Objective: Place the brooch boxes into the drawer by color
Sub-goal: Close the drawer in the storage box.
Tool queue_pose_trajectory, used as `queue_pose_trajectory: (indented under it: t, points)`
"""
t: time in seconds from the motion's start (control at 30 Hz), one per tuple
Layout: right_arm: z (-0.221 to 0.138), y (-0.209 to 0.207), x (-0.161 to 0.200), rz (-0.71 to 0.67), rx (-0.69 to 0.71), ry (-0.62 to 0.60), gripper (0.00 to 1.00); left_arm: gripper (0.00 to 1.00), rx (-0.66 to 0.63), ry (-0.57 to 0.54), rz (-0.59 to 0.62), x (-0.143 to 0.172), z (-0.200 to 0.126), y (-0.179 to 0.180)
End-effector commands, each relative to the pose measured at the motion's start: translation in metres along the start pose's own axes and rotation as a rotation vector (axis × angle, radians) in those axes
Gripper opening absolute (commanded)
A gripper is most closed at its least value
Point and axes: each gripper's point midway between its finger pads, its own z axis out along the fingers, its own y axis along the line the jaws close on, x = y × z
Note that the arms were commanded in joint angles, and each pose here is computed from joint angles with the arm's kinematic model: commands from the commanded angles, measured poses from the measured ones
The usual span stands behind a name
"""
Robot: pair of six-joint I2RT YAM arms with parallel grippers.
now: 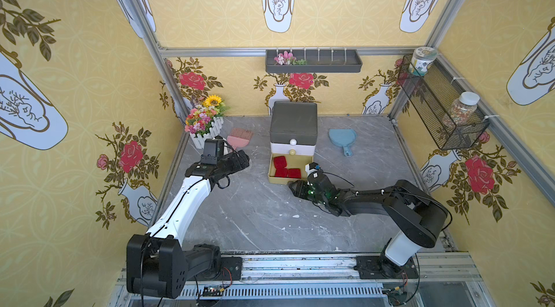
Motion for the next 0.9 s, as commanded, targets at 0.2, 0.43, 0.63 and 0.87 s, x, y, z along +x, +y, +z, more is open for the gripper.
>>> queue_pose_trajectory:
  t: [0.2, 0.43, 0.63, 0.87]
  points:
    - [0.016, 0.011, -0.011, 0.015, -0.04, -0.056, 0.49, 0.97, 0.007, -0.005, 0.014, 0.0, -0.001, -0.001]
    - [0.024, 0.006, -0.009, 0.018, -0.018, -0.063, 0.43, 0.97, 0.005, -0.008, 0.017, -0.001, -0.001, 0.0]
    - [0.022, 0.003, -0.012, 0.026, -0.011, -0.083, 0.31, 0.97, 0.001, -0.005, 0.017, 0.0, -0.001, 0.0]
    - [0.018, 0.006, -0.025, 0.024, -0.013, -0.119, 0.24, 0.97, 0.002, -0.003, 0.018, 0.0, -0.001, 0.0]
